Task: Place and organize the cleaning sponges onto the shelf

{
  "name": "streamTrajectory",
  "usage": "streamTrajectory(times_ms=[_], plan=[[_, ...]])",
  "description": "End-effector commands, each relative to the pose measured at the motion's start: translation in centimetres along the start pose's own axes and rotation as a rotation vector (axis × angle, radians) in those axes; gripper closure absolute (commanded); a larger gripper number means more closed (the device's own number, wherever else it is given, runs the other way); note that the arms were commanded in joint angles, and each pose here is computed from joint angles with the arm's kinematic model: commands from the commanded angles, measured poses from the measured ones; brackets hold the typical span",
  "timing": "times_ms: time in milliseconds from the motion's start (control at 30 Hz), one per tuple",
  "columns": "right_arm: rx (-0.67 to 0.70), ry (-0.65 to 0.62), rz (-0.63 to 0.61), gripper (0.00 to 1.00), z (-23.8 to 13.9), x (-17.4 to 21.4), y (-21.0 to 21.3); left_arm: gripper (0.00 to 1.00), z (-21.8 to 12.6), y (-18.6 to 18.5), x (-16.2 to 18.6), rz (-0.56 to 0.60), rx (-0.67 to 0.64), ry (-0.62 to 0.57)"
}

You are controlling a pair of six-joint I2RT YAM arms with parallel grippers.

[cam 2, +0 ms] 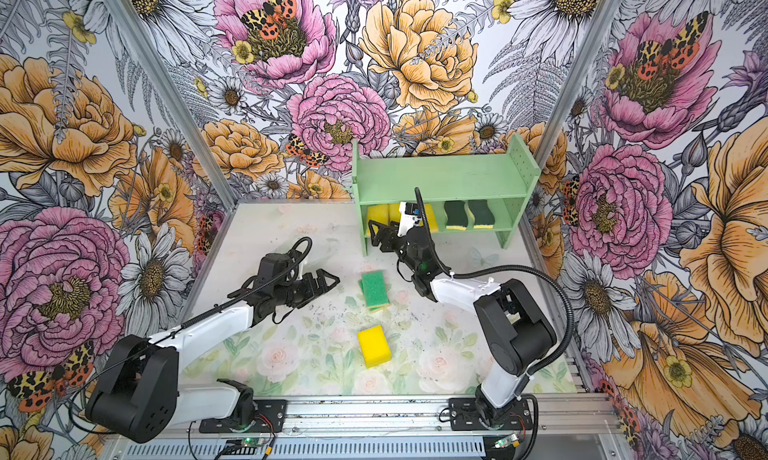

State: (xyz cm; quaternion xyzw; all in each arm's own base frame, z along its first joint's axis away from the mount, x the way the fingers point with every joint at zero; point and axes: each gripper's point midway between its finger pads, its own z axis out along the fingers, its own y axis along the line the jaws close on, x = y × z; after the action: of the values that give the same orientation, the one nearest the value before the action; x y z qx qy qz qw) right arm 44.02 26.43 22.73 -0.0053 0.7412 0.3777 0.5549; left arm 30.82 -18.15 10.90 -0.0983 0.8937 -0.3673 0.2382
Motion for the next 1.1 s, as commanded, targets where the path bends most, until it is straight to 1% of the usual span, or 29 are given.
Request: streamTrajectory(times_ms=[0, 333, 600, 1067], plan=[[-0.052, 0.016, 0.053, 0.16, 0.1, 0.7, 0.1, 0.01, -0.4, -0.9, -0.9, 0.034, -0.001, -0.034], [-0.104, 0.051, 0.122, 0.19, 0.4, 2.3, 0.2, 0.01, -0.3, -0.8, -0.9, 0.034, -0.009, -0.033], [-0.084, 0.057, 0.120, 0.19, -0.1, 2.7, -0.2, 0.01, -0.3, -0.8, -0.8, 0.035, -0.013, -0.035], [-0.065, 0.059, 0.110, 0.20, 1.3, 2.9, -1.0, 0.01, 0.1, -0.7, -0.8, 0.036, -0.021, -0.025]])
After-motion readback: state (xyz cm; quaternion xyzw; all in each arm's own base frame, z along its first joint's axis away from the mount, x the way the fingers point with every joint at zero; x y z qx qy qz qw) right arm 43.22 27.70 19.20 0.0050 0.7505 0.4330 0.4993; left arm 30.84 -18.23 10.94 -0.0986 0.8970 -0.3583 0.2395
